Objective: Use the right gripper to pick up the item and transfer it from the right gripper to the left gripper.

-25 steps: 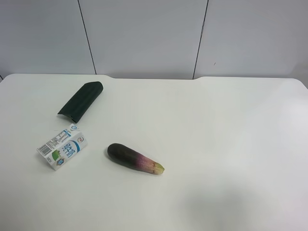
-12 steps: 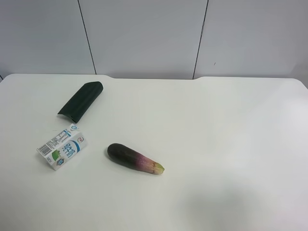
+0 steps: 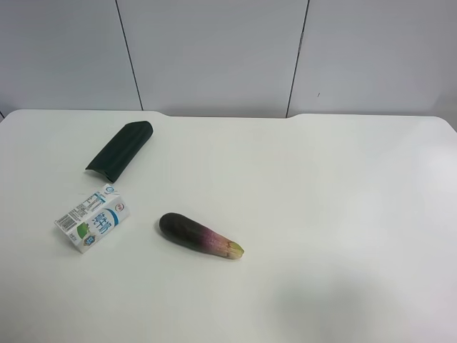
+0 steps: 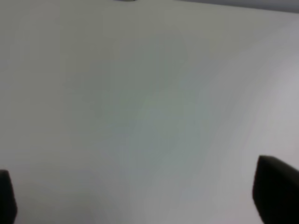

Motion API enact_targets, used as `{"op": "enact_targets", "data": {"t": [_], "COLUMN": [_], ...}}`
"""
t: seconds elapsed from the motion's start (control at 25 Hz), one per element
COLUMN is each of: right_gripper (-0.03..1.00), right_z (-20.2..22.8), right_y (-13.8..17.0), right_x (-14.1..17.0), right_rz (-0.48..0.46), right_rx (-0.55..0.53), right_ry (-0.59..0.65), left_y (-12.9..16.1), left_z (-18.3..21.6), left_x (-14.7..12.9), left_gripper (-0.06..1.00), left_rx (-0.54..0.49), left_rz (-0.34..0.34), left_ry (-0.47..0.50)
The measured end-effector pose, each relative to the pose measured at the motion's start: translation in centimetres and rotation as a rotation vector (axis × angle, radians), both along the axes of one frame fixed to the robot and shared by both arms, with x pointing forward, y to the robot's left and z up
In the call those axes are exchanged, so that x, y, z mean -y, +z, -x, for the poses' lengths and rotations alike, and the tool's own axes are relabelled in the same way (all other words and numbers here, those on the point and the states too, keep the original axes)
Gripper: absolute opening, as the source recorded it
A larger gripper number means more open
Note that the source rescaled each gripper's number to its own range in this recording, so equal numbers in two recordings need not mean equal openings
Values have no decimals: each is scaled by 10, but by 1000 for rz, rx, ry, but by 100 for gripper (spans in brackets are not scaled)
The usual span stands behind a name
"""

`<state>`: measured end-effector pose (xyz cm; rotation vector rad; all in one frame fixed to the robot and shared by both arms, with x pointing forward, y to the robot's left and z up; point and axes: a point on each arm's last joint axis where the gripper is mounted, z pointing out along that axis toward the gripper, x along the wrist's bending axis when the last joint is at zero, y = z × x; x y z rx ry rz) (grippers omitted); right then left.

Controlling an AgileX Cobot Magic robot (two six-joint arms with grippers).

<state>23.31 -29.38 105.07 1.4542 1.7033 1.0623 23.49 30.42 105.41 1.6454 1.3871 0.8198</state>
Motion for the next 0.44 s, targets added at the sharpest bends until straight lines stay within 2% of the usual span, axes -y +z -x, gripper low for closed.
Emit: {"op": "enact_targets", "data": {"t": [0.2, 0.32, 0.44], "right_gripper": [100, 100, 100], "right_z": [0, 0, 0], "right_y": [0, 0, 0], "right_x": [0, 0, 0], "right_rz": [0, 0, 0], "right_rx": [0, 0, 0], "right_ry": [0, 0, 0], "left_y": [0, 0, 0], "left_z": [2, 2, 2], "left_x": [1, 1, 1], "left_gripper": [100, 100, 100], "left_rx": [5, 8, 8], "left_rz": [0, 0, 0], "left_ry": [199, 258, 276]}}
